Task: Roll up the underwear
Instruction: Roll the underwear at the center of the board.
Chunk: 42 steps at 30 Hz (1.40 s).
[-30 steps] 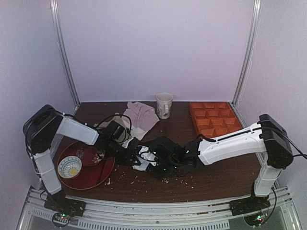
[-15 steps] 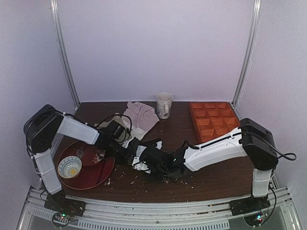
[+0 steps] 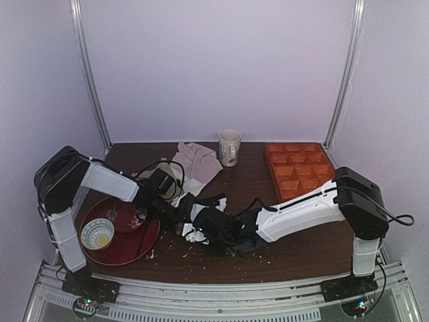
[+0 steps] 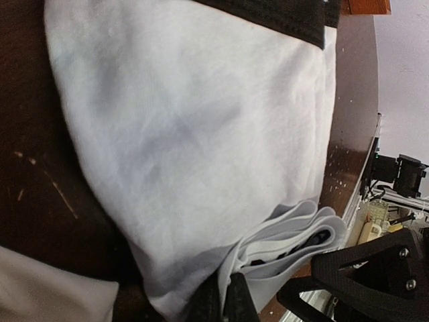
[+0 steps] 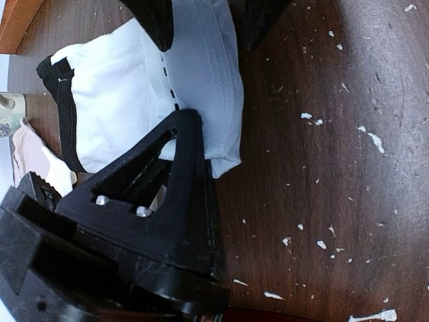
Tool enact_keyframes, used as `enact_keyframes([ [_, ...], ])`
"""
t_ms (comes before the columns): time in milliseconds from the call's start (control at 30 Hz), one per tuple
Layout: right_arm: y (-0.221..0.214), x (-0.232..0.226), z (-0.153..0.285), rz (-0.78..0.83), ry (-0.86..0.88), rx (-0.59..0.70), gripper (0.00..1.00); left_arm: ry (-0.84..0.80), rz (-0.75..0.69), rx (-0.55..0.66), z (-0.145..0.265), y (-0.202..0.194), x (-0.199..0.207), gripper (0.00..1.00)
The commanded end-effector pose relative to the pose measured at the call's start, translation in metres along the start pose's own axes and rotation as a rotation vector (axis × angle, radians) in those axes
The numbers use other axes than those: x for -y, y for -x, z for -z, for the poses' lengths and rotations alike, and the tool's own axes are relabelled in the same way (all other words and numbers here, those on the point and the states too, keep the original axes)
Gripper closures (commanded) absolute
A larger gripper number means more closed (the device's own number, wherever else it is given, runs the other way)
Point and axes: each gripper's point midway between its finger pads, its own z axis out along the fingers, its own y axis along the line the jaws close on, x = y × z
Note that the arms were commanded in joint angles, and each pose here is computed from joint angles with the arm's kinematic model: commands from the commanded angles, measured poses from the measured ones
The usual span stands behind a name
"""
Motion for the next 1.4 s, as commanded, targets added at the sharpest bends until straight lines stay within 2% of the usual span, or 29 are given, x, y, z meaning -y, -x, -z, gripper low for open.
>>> enact_keyframes([
  [0,0.0,0.002,-0.009,0.065,-0.042,-0.013,0.66,0.159,0.132,-0.15,-0.013,-0.049,-0.05,1.0],
  [600,-0.039,0.002,-0.034,0.147,-0.095,-0.12,0.68,0.147,0.124,-0.166,-0.012,-0.052,-0.048,1.0],
  [967,-0.052,0.004,-0.041,0.162,-0.132,-0.156,0.87,0.142,0.12,-0.184,-0.011,-0.055,-0.046,1.0],
  [1133,-0.056,0.003,-0.041,0.165,-0.134,-0.17,0.99,0.138,0.12,-0.188,-0.011,-0.055,-0.045,1.0],
  [1300,-0.05,0.003,-0.038,0.138,-0.114,-0.168,1.0,0.131,0.111,-0.169,-0.006,-0.049,-0.038,1.0],
  [1367,-0.047,0.003,-0.035,0.11,-0.099,-0.167,1.0,0.13,0.108,-0.148,0.0,-0.044,-0.033,0.89],
])
